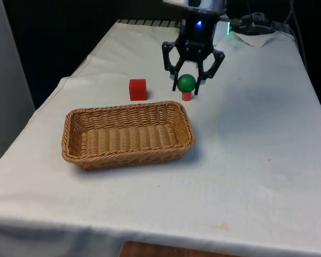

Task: Pick up the object to the left of the cylinder and place it into the basket.

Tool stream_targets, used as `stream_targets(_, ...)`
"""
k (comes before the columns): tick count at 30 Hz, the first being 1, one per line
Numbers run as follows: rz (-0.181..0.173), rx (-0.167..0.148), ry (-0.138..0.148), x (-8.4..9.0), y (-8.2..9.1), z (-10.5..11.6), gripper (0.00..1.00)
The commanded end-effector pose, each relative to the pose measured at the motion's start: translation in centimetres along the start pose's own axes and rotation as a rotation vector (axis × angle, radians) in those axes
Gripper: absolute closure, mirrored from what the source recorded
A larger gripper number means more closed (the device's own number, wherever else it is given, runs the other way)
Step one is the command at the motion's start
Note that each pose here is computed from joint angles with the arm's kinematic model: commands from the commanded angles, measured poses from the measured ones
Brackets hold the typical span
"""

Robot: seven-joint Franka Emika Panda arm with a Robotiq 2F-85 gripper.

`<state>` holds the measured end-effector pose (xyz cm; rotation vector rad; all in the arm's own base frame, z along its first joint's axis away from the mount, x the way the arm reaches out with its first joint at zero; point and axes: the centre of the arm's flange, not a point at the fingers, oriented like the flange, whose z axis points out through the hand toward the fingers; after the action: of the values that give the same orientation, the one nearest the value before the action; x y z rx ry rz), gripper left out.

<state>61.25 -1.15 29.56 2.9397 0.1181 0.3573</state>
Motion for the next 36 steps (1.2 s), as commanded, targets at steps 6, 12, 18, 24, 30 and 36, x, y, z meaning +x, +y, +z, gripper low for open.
stream_targets(6,0.003,0.006,0.002,0.8,1.5,0.7,1.00)
stream_targets(12,0.009,0.003,0.004,1.4,3.1,1.9,1.00)
stream_targets(18,0.016,0.002,0.001,1.8,4.7,3.8,1.00)
stream_targets(24,0.020,0.000,-0.002,2.1,6.0,5.2,1.00)
stream_targets(30,0.024,-0.008,-0.002,2.4,7.8,6.7,1.00)
stream_targets(36,0.029,-0.020,0.000,2.5,9.6,8.4,1.00)
